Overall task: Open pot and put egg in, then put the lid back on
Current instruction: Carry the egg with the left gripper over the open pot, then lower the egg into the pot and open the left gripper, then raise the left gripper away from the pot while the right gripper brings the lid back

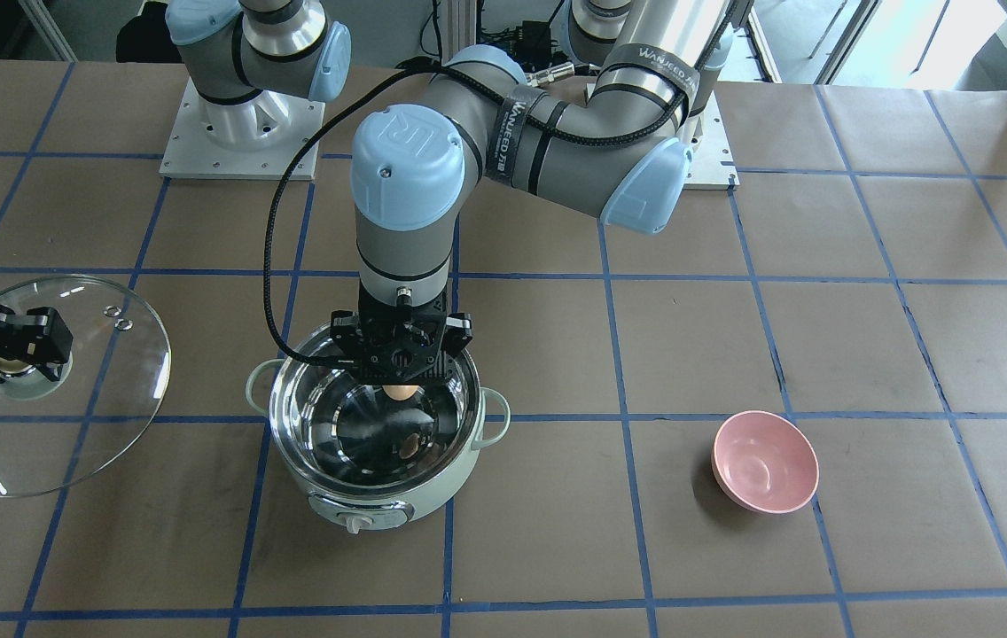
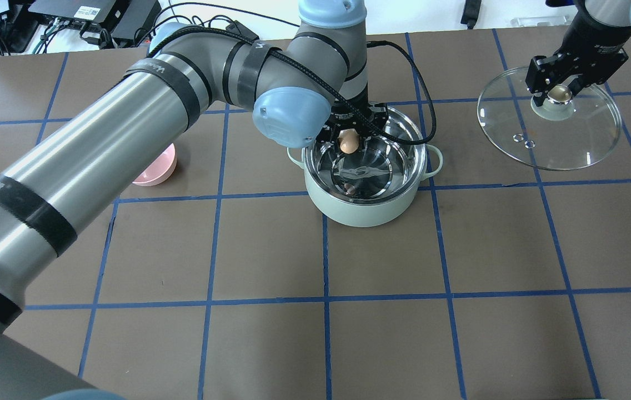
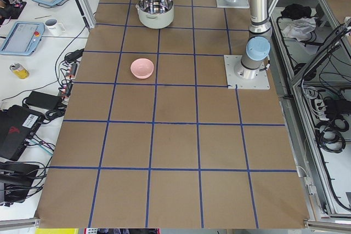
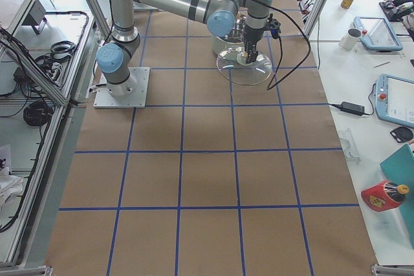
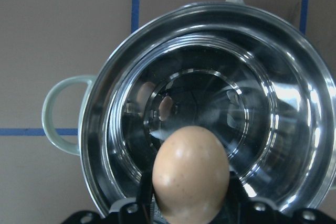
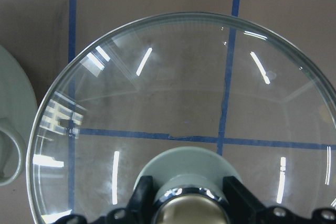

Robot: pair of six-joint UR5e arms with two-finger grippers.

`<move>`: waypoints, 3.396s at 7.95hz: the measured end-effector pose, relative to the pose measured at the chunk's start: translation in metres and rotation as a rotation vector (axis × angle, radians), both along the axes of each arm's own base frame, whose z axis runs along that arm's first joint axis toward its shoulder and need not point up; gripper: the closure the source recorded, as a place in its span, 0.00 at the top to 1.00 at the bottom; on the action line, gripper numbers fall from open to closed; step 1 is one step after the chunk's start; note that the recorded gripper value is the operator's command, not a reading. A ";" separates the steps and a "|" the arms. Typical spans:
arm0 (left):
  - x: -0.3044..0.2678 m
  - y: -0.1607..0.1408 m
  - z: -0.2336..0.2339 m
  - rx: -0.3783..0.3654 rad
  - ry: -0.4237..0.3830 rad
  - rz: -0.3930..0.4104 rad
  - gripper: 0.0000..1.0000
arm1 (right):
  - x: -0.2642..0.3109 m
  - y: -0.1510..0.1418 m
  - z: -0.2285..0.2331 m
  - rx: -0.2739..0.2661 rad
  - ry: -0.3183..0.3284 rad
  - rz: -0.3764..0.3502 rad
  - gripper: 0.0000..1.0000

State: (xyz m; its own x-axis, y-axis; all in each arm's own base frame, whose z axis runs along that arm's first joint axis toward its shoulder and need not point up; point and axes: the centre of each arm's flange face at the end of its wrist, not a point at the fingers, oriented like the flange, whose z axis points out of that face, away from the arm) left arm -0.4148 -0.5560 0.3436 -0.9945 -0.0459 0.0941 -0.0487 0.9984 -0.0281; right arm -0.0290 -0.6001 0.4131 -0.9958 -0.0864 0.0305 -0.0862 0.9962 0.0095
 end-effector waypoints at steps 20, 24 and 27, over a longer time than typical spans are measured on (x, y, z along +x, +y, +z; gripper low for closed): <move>-0.020 0.005 -0.016 -0.028 0.011 -0.026 1.00 | 0.004 -0.007 -0.015 -0.002 -0.020 -0.015 0.00; 0.060 0.006 0.082 -0.113 0.031 0.022 1.00 | 0.076 -0.002 0.001 -0.050 -0.008 -0.041 0.00; 0.190 0.005 0.126 -0.132 -0.003 0.055 1.00 | 0.162 0.010 0.002 -0.068 -0.017 -0.094 0.00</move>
State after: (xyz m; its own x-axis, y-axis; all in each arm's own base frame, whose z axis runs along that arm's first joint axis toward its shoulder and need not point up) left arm -0.2246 -0.5512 0.4697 -0.9912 -0.0874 0.0996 -0.1025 0.9819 -0.1590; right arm 0.1325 -0.5906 0.4154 -0.9998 0.0086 0.0160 0.0076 0.9982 -0.0591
